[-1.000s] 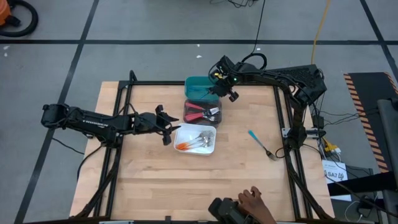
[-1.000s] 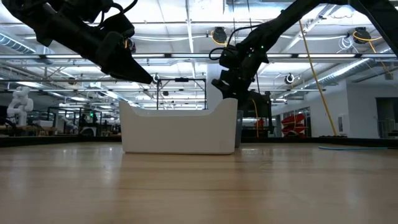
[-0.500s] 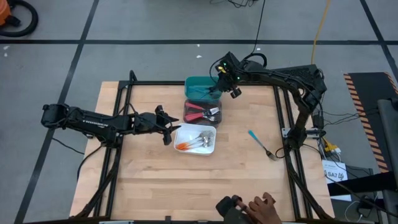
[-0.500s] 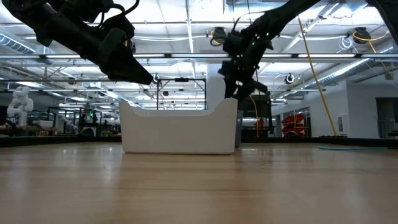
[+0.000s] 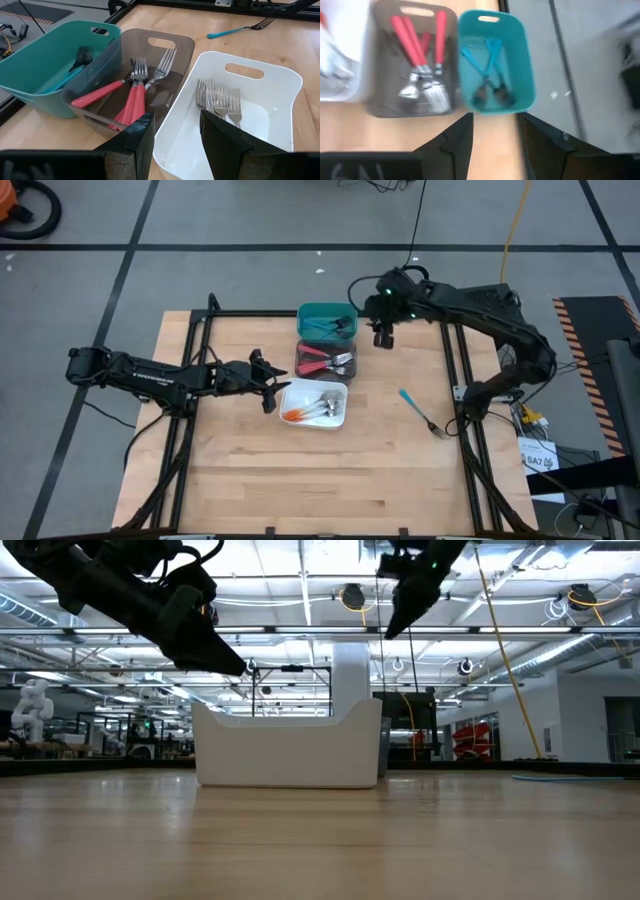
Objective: Sort silverware by color (type)
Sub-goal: Put the blue fork into the blue bin
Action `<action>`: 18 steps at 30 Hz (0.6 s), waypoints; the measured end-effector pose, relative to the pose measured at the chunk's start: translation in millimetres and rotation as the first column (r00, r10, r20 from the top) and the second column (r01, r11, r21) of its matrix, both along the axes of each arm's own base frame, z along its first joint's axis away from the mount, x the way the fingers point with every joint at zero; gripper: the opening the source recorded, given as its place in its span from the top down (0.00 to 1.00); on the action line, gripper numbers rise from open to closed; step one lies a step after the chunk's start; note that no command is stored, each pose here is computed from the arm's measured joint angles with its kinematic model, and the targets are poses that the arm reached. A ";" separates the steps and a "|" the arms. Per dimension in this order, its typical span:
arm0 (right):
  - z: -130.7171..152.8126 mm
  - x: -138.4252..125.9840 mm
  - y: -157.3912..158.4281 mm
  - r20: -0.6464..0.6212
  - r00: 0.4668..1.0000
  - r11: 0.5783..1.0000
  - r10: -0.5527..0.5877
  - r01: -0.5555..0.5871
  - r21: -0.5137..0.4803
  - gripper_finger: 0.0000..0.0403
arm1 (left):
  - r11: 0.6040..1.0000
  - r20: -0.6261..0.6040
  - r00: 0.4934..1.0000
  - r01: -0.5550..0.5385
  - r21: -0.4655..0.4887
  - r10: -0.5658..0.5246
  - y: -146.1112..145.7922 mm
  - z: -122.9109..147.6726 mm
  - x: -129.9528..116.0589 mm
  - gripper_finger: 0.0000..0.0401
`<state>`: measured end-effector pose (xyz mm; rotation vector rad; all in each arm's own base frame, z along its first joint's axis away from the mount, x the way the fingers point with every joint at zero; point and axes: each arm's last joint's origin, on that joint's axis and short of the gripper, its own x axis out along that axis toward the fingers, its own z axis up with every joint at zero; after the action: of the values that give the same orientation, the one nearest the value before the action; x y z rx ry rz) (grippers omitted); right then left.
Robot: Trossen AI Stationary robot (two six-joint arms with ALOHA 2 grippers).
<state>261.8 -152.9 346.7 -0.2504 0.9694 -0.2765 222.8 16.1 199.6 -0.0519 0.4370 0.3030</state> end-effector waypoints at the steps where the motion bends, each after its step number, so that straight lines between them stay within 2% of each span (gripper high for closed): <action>1: 2.5 -2.1 6.7 0.009 1.000 0.999 -0.025 0.025 0.033 0.61 | 1.000 0.001 1.000 0.000 0.000 0.000 0.0 0.1 0.1 0.61; 4: 3.8 -7.8 25.3 -0.021 0.997 0.988 -0.080 0.082 0.129 0.61 | 1.000 0.002 1.000 0.000 0.000 0.000 0.0 0.2 0.1 0.61; 9: -3.3 -11.9 52.3 -0.146 0.977 0.951 -0.153 0.186 0.246 0.62 | 1.000 0.011 1.000 -0.009 -0.028 0.009 -1.0 0.2 0.2 0.61; 13: -9.3 -14.1 74.6 -0.243 0.946 0.934 -0.217 0.273 0.230 0.62 | 0.999 0.017 1.000 -0.005 -0.048 0.006 -4.1 0.2 0.4 0.61; 18: -29.6 -22.5 104.1 -0.309 0.920 0.917 -0.242 0.321 0.237 0.62 | 0.995 0.030 1.000 0.001 -0.095 0.002 -10.1 0.2 0.6 0.61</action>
<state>239.2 -48.8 317.1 0.1235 1.3091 -0.3711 223.4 6.0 199.8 -0.1493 0.4210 0.2819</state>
